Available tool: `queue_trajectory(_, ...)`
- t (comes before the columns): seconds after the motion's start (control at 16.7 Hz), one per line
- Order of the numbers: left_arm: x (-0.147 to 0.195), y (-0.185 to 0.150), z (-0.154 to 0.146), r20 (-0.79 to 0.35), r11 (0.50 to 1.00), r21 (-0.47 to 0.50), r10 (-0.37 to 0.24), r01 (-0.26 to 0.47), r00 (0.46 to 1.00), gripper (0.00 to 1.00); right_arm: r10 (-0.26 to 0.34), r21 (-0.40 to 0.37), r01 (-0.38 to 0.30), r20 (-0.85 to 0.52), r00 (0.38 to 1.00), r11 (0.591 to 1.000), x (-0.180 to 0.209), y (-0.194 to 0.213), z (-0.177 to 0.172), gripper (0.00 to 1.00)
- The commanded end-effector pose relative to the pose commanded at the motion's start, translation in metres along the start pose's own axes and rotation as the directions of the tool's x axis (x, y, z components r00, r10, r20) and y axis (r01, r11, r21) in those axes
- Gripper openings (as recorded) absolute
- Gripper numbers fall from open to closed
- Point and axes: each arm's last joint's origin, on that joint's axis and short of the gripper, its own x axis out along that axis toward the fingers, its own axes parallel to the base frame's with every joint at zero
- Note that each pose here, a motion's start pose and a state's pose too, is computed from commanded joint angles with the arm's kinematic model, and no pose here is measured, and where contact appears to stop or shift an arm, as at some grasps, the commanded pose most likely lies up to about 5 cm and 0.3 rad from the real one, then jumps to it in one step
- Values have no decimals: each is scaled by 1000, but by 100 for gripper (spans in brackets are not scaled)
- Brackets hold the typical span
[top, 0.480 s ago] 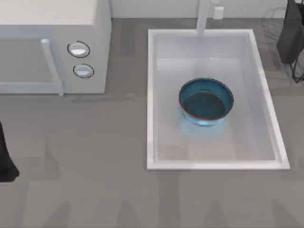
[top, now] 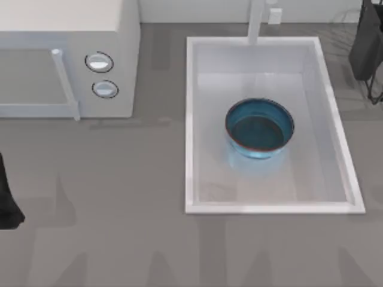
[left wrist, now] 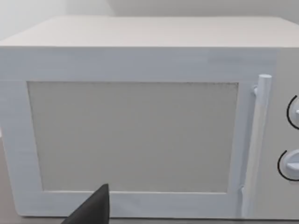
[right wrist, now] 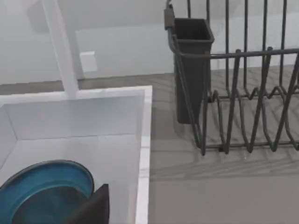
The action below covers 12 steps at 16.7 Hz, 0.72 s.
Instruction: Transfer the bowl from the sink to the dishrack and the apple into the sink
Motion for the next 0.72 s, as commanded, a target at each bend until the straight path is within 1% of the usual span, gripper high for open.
queue_trajectory(0.18,0,0,0,0,1000,0,0,0,1000,100,22,78,-9,-169,985,997,8,8,29,100)
queue_trajectory(0.36,0,0,0,0,1000,0,0,0,1000,100,43,150,11,-351,935,989,27,20,64,100)
queue_trajectory(0.54,0,0,0,0,1000,0,0,0,1000,100,53,195,60,-529,847,979,61,37,98,100)
queue_trajectory(0.72,0,0,0,0,1000,0,0,0,1000,100,48,203,126,-683,729,971,108,61,121,100)
